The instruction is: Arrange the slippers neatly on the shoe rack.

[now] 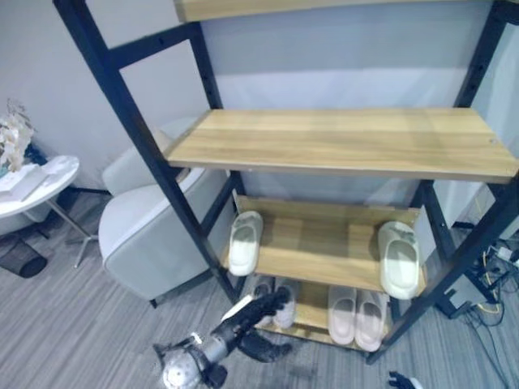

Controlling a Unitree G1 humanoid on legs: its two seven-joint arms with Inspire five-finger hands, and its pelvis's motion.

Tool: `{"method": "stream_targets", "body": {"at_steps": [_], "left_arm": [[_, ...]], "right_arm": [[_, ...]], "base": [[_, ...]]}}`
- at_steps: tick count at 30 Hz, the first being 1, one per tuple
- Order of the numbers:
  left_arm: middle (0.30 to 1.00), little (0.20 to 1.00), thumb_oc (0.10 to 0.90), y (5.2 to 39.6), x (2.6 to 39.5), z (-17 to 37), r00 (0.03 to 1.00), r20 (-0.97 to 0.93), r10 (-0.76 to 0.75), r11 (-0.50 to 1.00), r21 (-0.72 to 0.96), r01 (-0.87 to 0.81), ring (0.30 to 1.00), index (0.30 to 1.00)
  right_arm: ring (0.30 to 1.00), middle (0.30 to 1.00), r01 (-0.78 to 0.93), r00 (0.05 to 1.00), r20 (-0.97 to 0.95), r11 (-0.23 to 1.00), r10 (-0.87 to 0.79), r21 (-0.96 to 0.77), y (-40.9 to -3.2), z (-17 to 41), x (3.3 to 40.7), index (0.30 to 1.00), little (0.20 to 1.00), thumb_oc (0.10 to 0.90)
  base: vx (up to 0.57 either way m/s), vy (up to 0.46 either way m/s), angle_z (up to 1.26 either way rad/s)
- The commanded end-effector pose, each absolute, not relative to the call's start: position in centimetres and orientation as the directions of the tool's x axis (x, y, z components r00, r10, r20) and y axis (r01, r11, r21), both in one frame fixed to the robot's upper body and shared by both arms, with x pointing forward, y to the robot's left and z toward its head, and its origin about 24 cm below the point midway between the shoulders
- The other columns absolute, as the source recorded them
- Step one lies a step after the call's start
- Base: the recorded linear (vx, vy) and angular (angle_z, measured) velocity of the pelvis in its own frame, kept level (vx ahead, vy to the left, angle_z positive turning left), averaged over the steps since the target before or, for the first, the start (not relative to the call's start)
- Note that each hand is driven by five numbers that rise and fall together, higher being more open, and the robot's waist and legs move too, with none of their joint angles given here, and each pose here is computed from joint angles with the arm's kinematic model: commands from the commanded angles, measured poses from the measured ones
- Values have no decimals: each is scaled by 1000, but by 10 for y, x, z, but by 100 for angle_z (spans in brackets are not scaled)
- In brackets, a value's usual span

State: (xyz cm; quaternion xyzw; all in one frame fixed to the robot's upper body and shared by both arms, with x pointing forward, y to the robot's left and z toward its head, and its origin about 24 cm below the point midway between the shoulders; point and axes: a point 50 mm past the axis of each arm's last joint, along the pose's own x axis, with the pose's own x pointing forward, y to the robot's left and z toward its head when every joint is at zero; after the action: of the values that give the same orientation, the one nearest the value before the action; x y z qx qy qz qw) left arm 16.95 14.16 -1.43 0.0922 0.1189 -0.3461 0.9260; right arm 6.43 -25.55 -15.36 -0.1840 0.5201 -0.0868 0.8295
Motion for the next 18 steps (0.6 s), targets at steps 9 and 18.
{"method": "stream_targets", "body": {"at_steps": [9, 18], "left_arm": [[900, 900, 800, 133, 242, 116, 751, 328, -573, 808, 380, 451, 900, 900], [900, 900, 800, 166, 267, 157, 762, 461, -455, 718, 696, 8, 900, 900]], "right_arm": [[900, 900, 9, 494, -804, 927, -331, -376, -255, -150, 76, 900, 900, 800], [900, 900, 43, 517, -778, 918, -358, -394, -263, -145, 76, 900, 900, 800]], "base": [[20, -19, -8], [28, -6, -12]]}}
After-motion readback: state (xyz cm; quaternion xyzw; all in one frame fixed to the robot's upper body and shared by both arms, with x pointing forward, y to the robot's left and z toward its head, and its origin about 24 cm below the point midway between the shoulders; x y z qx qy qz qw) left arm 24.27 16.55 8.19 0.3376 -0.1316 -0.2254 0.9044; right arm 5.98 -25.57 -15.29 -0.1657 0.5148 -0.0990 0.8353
